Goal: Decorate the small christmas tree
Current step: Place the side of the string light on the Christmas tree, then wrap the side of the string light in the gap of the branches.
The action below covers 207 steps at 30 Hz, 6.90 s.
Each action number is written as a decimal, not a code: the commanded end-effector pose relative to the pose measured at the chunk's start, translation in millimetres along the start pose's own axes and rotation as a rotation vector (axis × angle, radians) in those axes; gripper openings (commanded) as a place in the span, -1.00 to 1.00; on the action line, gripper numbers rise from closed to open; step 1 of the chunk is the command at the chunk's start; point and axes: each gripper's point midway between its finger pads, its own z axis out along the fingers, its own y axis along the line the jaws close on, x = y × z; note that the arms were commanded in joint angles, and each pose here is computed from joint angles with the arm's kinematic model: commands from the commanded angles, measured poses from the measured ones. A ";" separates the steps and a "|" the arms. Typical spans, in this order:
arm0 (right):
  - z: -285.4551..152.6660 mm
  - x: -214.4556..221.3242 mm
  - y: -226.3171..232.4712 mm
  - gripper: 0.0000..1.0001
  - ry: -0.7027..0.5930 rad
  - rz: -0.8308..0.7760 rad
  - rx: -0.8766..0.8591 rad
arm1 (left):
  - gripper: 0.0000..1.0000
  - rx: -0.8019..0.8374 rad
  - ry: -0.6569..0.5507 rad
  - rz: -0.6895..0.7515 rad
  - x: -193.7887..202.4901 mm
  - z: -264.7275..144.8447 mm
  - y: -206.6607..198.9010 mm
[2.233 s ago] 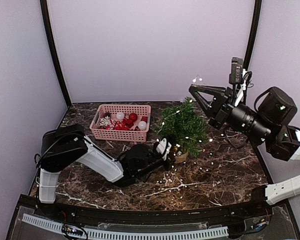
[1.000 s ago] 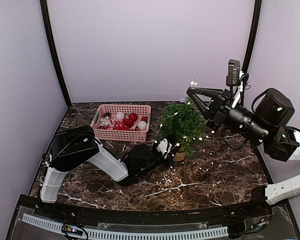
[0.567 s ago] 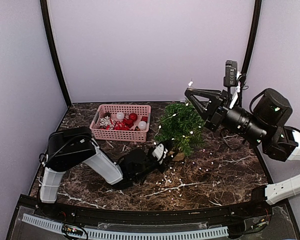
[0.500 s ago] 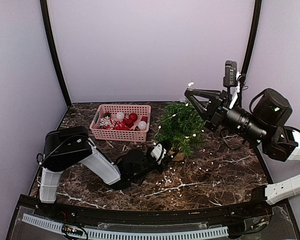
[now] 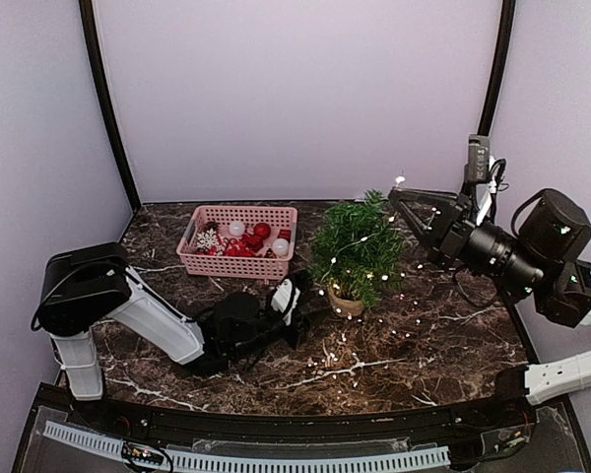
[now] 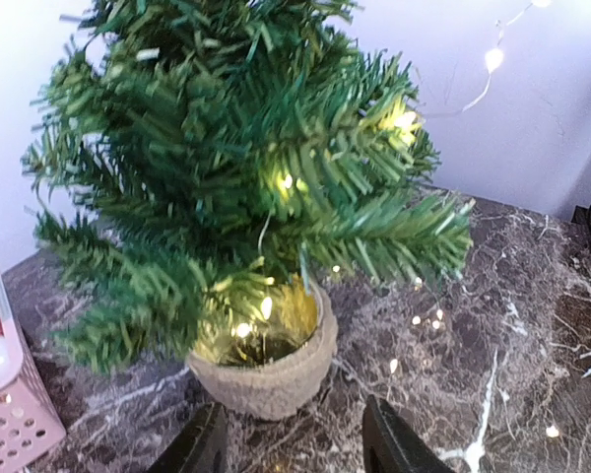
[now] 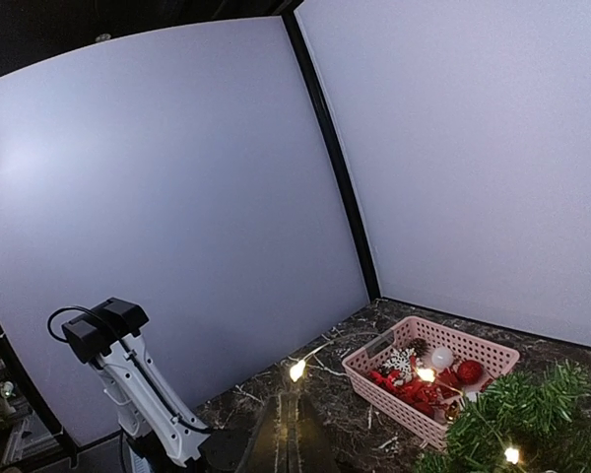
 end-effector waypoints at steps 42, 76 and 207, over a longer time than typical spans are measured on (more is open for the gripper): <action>-38.6 -2.8 67.5 -1.00 0.152 0.182 -0.391 | -0.47 0.018 0.227 -0.646 -36.5 14.6 37.8; -53.4 78.6 -30.9 -1.00 0.349 0.310 0.165 | -0.90 0.022 0.179 -0.603 -41.6 22.9 92.7; 51.3 95.1 -44.1 -1.00 0.326 0.241 -0.135 | 0.34 -0.049 0.301 -0.337 -58.7 -37.4 91.3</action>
